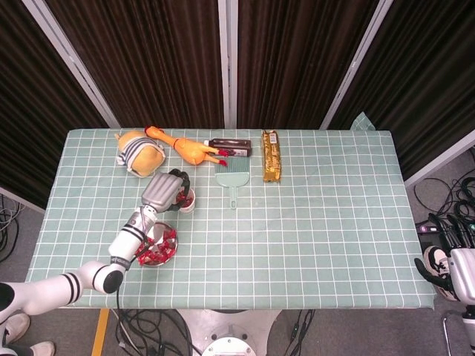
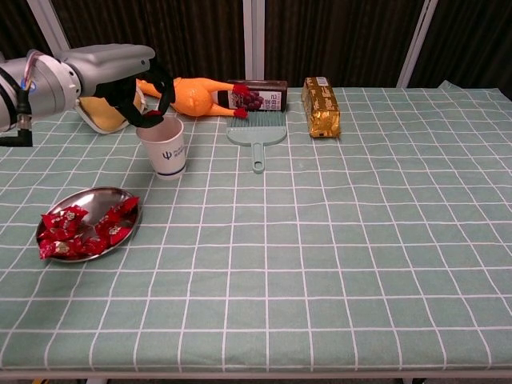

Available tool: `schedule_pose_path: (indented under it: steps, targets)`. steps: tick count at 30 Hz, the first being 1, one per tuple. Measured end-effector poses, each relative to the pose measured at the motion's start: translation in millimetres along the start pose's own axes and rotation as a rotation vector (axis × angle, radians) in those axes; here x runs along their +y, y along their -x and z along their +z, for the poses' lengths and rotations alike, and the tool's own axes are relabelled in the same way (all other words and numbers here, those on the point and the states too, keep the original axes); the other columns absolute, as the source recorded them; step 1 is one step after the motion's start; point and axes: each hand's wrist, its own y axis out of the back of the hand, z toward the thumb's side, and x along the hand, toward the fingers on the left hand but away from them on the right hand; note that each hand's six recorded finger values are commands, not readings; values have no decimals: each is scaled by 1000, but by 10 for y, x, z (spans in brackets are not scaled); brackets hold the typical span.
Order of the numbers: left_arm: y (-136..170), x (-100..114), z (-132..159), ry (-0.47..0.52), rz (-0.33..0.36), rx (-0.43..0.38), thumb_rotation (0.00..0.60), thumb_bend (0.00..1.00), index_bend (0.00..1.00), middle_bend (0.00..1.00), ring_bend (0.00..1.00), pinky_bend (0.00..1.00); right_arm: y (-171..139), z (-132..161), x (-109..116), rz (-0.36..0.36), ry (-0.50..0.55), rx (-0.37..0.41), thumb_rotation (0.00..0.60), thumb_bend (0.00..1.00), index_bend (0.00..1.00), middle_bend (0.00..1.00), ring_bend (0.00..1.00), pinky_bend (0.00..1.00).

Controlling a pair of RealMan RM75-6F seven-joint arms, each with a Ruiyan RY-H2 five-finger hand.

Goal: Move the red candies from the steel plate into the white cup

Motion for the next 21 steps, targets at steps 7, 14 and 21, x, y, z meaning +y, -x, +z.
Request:
schedule_pose_path:
  steps: [7,14,21]
  targets:
    - [18,12,7,-10,-1,5,600,376,344,305,219,517,-13,1,9,-3,0,-1,600,246,0,153,0,82]
    - [14,21,-7,-14,1,17,600,305,304,275,208,504,-23,-4,12,-4,0,-4,600,249,0,153,0,82]
    - [23,90,-30,7,32,29,600,286,295,271,207,503,-21,-11,11,-4,1,-6,600,248,0,153,0,82]
